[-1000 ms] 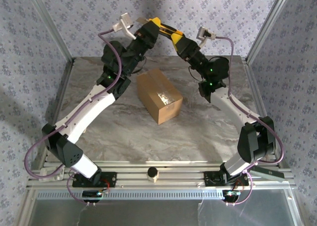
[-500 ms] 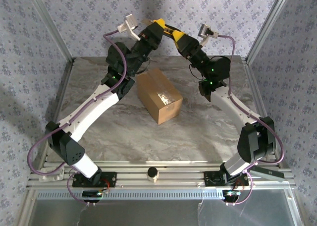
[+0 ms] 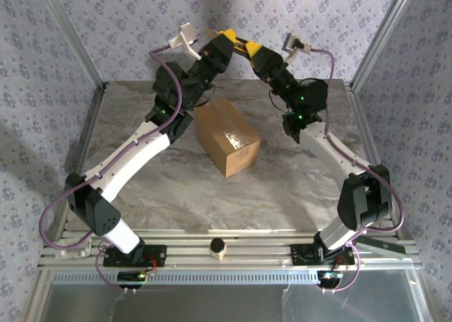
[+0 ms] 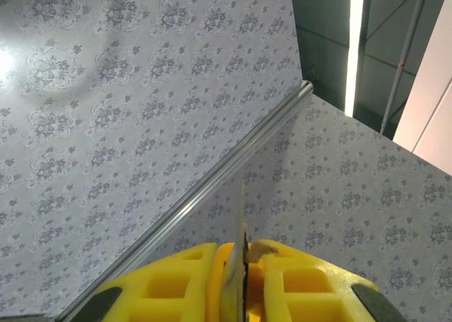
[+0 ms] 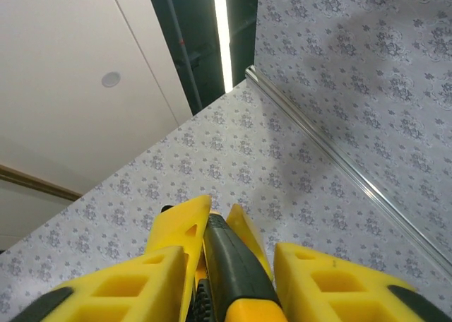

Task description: Unpack the express box

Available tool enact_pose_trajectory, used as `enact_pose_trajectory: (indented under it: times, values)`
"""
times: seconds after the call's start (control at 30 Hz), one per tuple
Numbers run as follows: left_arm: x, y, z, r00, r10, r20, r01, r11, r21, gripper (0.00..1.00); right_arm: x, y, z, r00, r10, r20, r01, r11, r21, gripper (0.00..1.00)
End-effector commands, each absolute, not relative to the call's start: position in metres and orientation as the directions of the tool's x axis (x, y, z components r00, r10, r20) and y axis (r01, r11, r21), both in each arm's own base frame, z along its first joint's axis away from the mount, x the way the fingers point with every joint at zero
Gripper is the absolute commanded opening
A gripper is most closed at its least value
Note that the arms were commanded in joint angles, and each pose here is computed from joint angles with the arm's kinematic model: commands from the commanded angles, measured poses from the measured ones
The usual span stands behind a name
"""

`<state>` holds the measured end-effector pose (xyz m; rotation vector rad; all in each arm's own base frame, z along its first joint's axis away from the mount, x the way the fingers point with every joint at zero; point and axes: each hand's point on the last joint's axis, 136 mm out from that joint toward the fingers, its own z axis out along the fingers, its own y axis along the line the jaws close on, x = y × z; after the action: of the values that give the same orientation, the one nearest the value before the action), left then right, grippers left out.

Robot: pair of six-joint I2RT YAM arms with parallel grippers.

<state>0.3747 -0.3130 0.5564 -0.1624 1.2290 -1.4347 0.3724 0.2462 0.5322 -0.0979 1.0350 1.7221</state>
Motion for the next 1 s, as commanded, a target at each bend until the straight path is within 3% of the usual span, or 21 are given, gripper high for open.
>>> enact_pose_trajectory:
  times: [0.0,0.2,0.37,0.43,0.5,0.77,0.97]
  values:
    - [0.364,-0.300,0.575,-0.269,-0.819,-0.506,0.670,0.218,-0.710,0.00,0.358,0.244,0.557,-0.397,0.754,-0.523,-0.848,-0.083,0.524,0.32]
    - [0.367,-0.298,0.569,-0.272,-0.817,-0.508,0.645,0.238,-0.727,0.00,0.371,0.240,0.541,-0.385,0.776,-0.500,-0.808,-0.021,0.589,0.00]
    - [0.369,-0.295,0.560,-0.283,-0.808,-0.516,0.608,0.265,-0.748,0.02,0.374,0.241,0.533,-0.379,0.774,-0.506,-0.789,0.015,0.614,0.00]
    - [0.369,-0.295,0.555,-0.303,-0.803,-0.513,0.584,0.269,-0.766,0.30,0.376,0.241,0.528,-0.376,0.771,-0.514,-0.781,0.035,0.623,0.00]
    - [0.369,-0.291,0.548,-0.321,-0.799,-0.508,0.544,0.283,-0.790,0.43,0.378,0.243,0.523,-0.377,0.766,-0.521,-0.768,0.055,0.638,0.00]
    - [0.378,-0.266,0.498,-0.428,-0.783,-0.452,0.334,0.328,-0.884,0.59,0.396,0.245,0.499,-0.366,0.780,-0.507,-0.701,0.127,0.702,0.00]
    - [0.372,-0.250,0.468,-0.466,-0.761,-0.451,0.250,0.376,-0.892,0.62,0.414,0.242,0.478,-0.340,0.782,-0.522,-0.639,0.216,0.739,0.00]
